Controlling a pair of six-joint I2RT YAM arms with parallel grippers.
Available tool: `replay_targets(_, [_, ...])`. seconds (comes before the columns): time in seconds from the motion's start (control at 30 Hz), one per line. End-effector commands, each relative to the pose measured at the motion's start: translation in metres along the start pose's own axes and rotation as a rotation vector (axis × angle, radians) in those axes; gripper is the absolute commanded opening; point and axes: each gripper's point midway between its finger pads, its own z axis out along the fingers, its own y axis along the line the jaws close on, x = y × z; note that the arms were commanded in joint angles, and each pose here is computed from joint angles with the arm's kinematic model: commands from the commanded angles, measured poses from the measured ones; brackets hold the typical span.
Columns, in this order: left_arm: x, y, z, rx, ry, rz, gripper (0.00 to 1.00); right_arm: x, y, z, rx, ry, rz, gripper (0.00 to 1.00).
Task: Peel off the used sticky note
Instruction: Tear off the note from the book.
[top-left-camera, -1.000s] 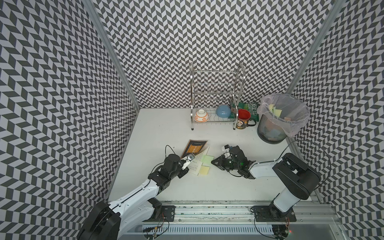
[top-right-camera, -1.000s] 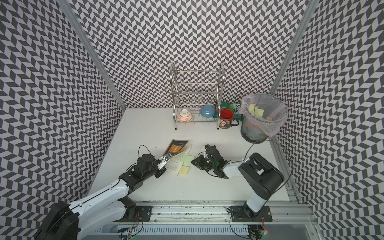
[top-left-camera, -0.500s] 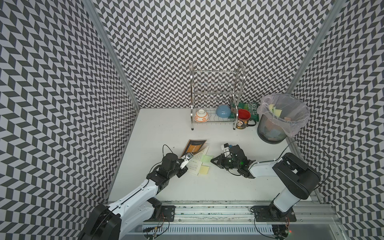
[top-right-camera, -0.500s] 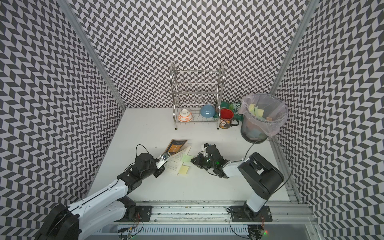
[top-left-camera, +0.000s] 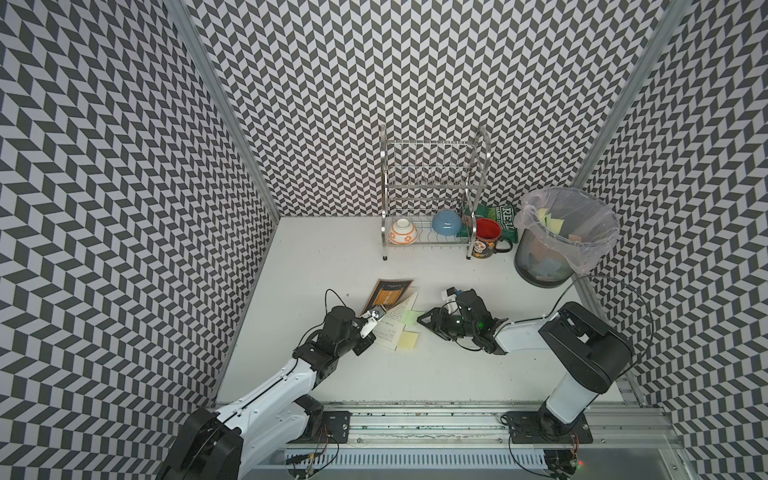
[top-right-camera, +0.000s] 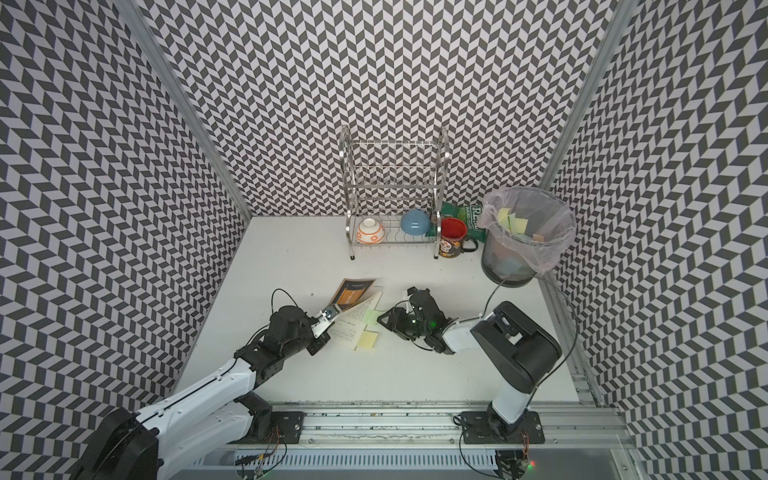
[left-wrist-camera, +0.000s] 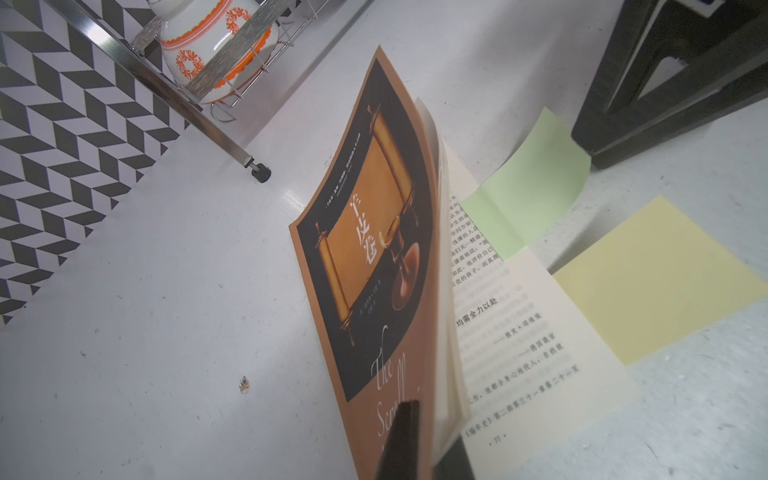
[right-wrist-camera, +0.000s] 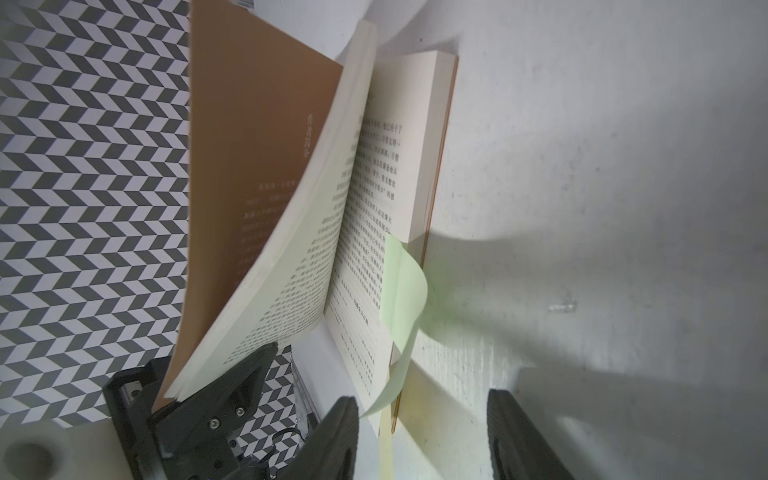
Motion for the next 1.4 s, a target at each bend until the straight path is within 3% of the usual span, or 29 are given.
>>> replay_targets(0.0, [-0.010,0.004,-0.003,0.001,-0.025,-0.018,0.00,-0.009,0.015,0.005,-0.055,-0.021,-0.024,0.53])
replay_targets(0.5, [-0.009,0.002,-0.002,0.010,-0.021,-0.016,0.00,-0.011,0.018,0.020,-0.083,0.001,-0.018,0.48])
replay_targets(0.63, [-0.008,0.002,-0.002,0.007,-0.019,-0.017,0.00,-0.011,0.017,0.023,-0.080,0.004,-0.016,0.32])
replay_targets(0.77, [-0.008,0.002,-0.002,0.007,-0.018,-0.017,0.00,-0.014,0.018,0.017,-0.069,-0.017,-0.038,0.00])
replay_targets(0.83, [-0.007,0.001,-0.002,0.013,-0.015,-0.016,0.00,-0.020,0.016,0.012,-0.034,-0.029,-0.065,0.00])
replay_targets(1.2, [-0.007,0.000,-0.001,0.018,-0.014,-0.016,0.00,-0.059,0.000,-0.062,0.051,-0.124,-0.139,0.00])
replay_targets(1.37, [-0.007,-0.001,-0.001,0.024,-0.013,-0.016,0.00,-0.100,0.028,-0.125,0.127,-0.276,-0.218,0.00])
